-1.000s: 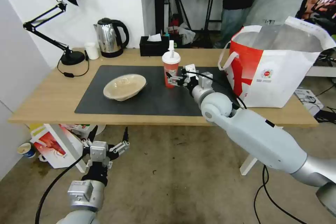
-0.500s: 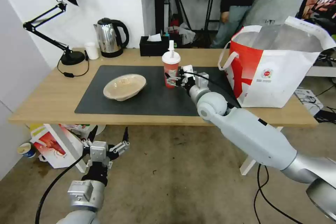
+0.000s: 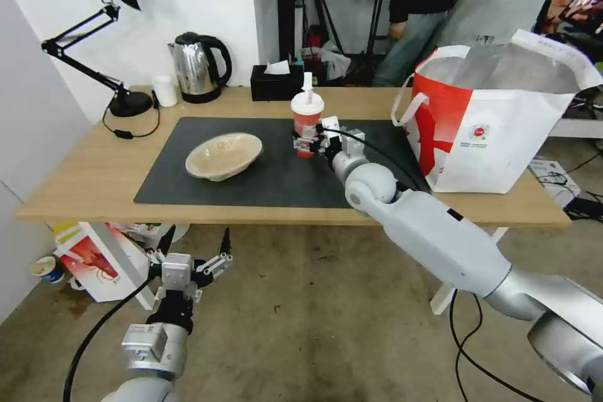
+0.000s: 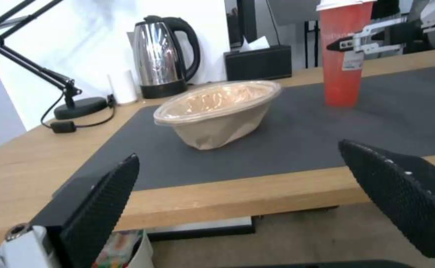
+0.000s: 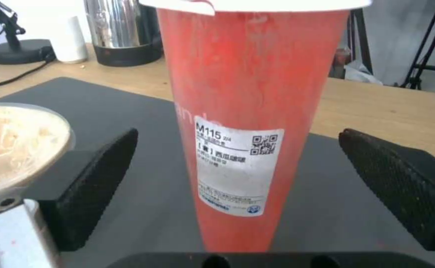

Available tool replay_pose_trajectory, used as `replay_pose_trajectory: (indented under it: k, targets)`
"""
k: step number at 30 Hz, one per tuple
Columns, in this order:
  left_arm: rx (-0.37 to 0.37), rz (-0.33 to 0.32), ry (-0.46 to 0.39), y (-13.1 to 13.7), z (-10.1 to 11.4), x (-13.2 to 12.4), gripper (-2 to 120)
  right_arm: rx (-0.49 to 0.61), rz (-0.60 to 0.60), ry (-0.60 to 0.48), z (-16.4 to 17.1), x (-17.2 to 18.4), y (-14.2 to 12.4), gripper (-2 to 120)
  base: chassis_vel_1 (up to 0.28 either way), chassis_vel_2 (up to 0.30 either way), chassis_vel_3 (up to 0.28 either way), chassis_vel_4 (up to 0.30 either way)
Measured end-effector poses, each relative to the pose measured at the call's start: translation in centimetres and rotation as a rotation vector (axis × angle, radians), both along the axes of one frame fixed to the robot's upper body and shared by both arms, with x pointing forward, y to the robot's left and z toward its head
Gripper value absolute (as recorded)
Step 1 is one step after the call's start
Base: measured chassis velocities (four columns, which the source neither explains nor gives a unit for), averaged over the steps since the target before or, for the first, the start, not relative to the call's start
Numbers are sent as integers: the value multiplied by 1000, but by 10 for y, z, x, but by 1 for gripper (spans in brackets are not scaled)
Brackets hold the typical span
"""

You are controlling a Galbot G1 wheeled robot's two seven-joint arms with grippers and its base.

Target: Pick up the trash from the table and place it into the takeout bag.

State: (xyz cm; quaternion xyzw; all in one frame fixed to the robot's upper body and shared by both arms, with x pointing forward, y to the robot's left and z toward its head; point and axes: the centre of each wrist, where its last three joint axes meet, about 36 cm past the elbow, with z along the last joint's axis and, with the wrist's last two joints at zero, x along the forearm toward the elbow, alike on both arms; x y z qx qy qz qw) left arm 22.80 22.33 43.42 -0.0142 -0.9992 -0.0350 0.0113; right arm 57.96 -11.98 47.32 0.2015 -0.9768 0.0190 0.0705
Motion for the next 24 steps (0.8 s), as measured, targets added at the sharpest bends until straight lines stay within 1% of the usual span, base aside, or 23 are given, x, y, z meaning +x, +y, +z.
replay_pose_trajectory:
  k: [3,5,6,7,10,11,13,14,15,16,19,20,23,24]
  targets:
    - [0,0,0,0,0,0,100,0,-1,2,-1,1,1,100,0,0,0,0]
    - [0,0,0,0,0,0,100,-1,-4,5,-2,2,0,92,0,0,0,0]
    - [0,0,0,0,0,0,100,-1,-4,5,-2,2,0,92,0,0,0,0]
    - [0,0,0,0,0,0,100,0,-5,7,-2,3,0,89,0,0,0,0]
    - [0,0,0,0,0,0,100,1,-7,9,-2,3,-3,75,0,0,0,0]
    - [0,0,0,0,0,0,100,1,-7,9,-2,3,-3,75,0,0,0,0]
    - [0,0,0,0,0,0,100,1,-10,10,-2,4,-5,65,0,0,0,0]
    - [0,0,0,0,0,0,100,1,-10,11,-2,4,-5,61,0,0,0,0]
    - [0,0,0,0,0,0,100,1,-10,11,-2,4,-5,61,0,0,0,0]
    - [0,0,0,0,0,0,100,2,-11,11,-2,4,-6,54,0,0,0,0]
    - [0,0,0,0,0,0,100,3,-11,13,-3,2,-8,45,0,0,0,0]
    - [0,0,0,0,0,0,100,3,-11,13,-3,2,-8,45,0,0,0,0]
    - [0,0,0,0,0,0,100,3,-11,13,-4,2,-9,36,0,0,0,0]
    - [0,0,0,0,0,0,100,3,-11,13,-4,2,-9,36,0,0,0,0]
